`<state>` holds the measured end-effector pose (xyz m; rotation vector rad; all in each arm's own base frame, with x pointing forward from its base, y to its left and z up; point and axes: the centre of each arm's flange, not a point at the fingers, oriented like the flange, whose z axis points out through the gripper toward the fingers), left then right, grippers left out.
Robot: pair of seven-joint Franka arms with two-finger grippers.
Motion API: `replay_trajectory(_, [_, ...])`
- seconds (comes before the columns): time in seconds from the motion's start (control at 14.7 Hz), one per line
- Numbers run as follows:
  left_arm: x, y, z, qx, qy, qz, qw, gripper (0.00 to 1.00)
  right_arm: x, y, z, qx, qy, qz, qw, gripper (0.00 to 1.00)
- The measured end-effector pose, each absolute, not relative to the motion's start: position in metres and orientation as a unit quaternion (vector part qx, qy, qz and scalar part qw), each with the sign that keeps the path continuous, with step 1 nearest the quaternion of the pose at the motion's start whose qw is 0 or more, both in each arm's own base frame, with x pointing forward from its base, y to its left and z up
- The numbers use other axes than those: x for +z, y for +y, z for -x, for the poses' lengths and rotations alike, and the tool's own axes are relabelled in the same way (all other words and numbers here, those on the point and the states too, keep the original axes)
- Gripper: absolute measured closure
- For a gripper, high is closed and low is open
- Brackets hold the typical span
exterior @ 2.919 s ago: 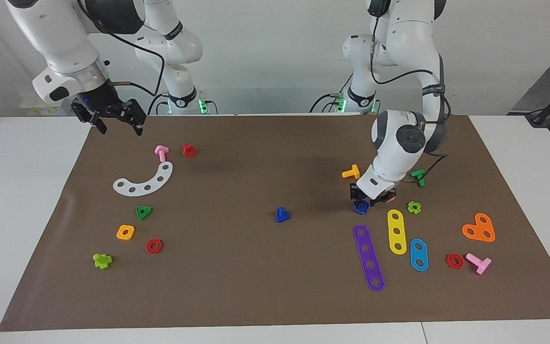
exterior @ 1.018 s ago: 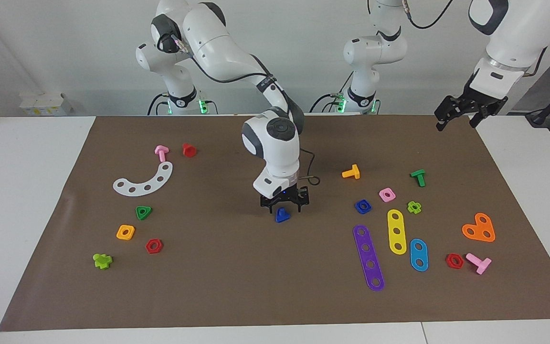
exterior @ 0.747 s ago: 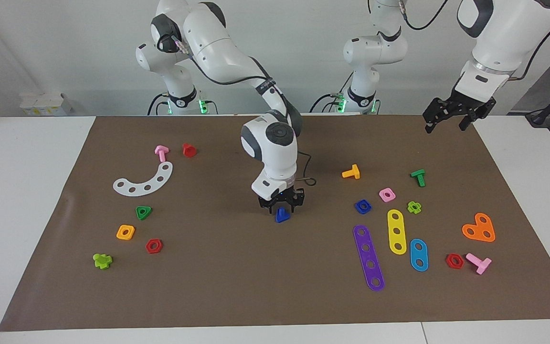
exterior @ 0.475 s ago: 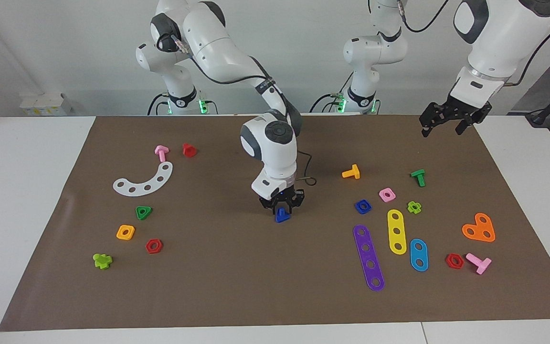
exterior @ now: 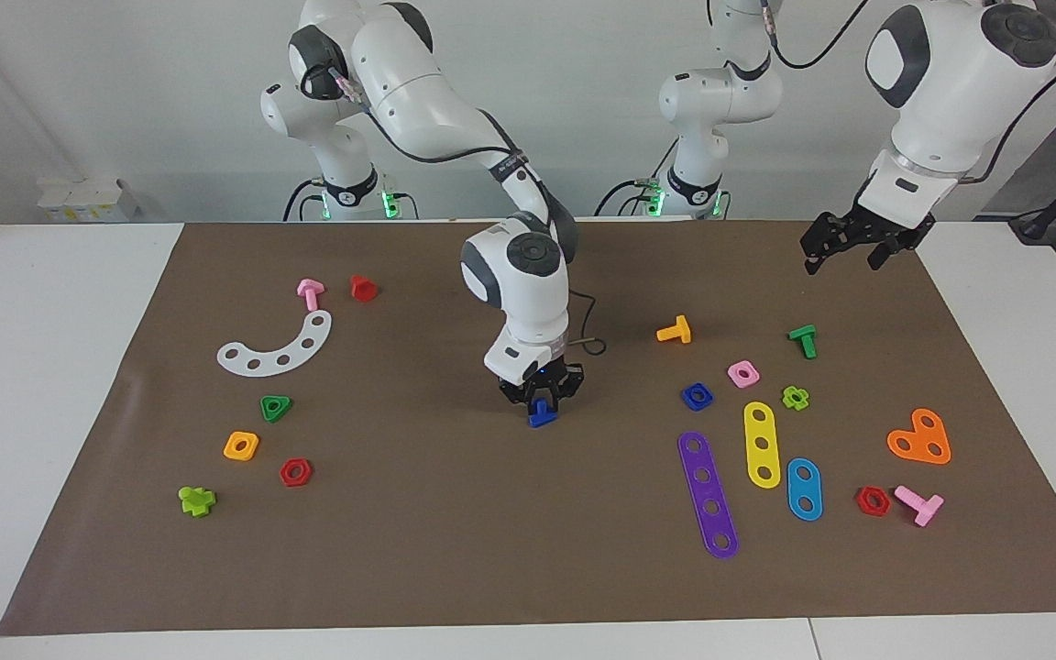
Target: Unscrew and place screws in storage area
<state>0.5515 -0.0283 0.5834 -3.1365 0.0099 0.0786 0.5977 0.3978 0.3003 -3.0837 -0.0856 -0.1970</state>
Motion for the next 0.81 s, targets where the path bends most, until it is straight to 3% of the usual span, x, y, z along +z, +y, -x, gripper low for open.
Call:
replay_trajectory(0.14, [0.5827, -0.0289, -0.5513, 0.027, 0.0, 1.0, -0.013, 0.0, 0.3014, 0.3969, -0.598, -0.065, -0.029, 0.997, 0.024, 0.64])
replay_trajectory(0.68, [0.5822, -0.0242, -0.5512, 0.027, -0.006, 0.999, -0.017, 0.0, 0.3057, 0.3959, -0.5999, -0.076, -0.037, 0.996, 0.019, 0.64])
replay_trajectory(0.81, [0.581, -0.0241, -0.5511, 0.029, -0.005, 0.999, -0.016, 0.0, 0.309, 0.3953, -0.6006, -0.078, -0.038, 0.996, 0.019, 0.68])
